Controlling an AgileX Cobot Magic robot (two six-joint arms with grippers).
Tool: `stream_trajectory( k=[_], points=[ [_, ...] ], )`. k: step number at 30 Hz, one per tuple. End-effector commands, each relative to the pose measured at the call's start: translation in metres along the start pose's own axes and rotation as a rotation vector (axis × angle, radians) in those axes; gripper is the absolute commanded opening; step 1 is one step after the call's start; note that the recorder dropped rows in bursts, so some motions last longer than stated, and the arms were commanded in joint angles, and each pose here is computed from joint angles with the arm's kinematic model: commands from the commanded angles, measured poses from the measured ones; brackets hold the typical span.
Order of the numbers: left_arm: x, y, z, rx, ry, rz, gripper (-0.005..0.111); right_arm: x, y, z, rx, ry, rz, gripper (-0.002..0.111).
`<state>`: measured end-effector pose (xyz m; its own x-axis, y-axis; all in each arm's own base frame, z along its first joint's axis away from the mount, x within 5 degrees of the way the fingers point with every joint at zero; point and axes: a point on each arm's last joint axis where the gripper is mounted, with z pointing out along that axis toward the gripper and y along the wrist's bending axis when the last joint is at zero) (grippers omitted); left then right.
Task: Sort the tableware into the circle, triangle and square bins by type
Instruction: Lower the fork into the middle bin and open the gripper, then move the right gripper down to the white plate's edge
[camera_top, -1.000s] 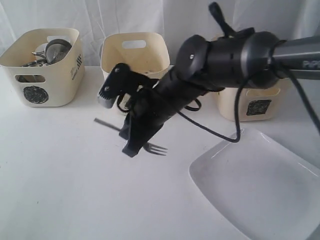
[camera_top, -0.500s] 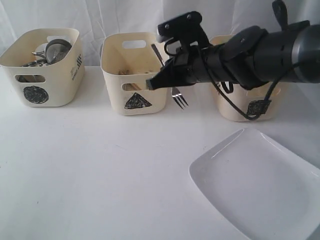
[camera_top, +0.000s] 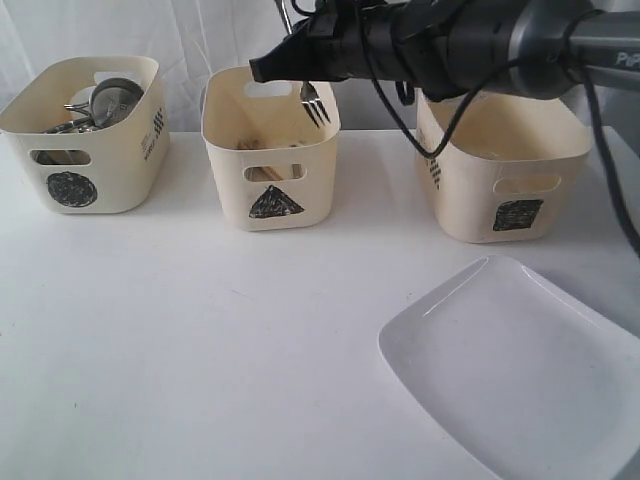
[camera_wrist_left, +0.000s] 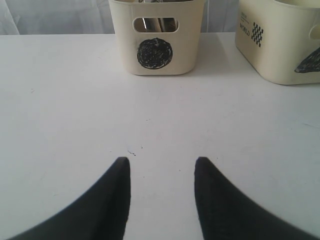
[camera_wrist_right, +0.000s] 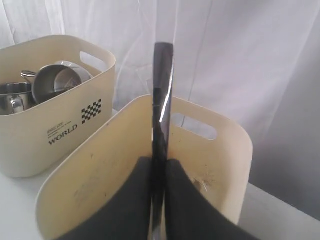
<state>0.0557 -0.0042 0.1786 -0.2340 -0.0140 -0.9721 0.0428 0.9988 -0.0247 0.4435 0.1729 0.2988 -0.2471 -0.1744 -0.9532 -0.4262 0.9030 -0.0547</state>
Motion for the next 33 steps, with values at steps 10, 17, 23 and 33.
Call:
stream_trajectory(
  k=[10, 17, 23, 33],
  points=[
    [0.001, 0.000, 0.000, 0.000, -0.003, -0.014, 0.047, 0.003, -0.009, 0.036, 0.036, -0.032, -0.008, 0.034],
    [0.001, 0.000, 0.000, 0.000, -0.003, -0.014, 0.047, -0.004, 0.004, 0.001, -0.104, 0.043, -0.101, 0.039],
    [0.001, 0.000, 0.000, 0.000, -0.003, -0.014, 0.047, 0.015, 0.012, -0.082, -0.146, 0.217, -0.177, 0.039],
    [0.001, 0.000, 0.000, 0.000, -0.003, -0.014, 0.047, 0.095, 0.036, -0.135, -0.128, 0.888, -0.323, 0.051]
  ],
)
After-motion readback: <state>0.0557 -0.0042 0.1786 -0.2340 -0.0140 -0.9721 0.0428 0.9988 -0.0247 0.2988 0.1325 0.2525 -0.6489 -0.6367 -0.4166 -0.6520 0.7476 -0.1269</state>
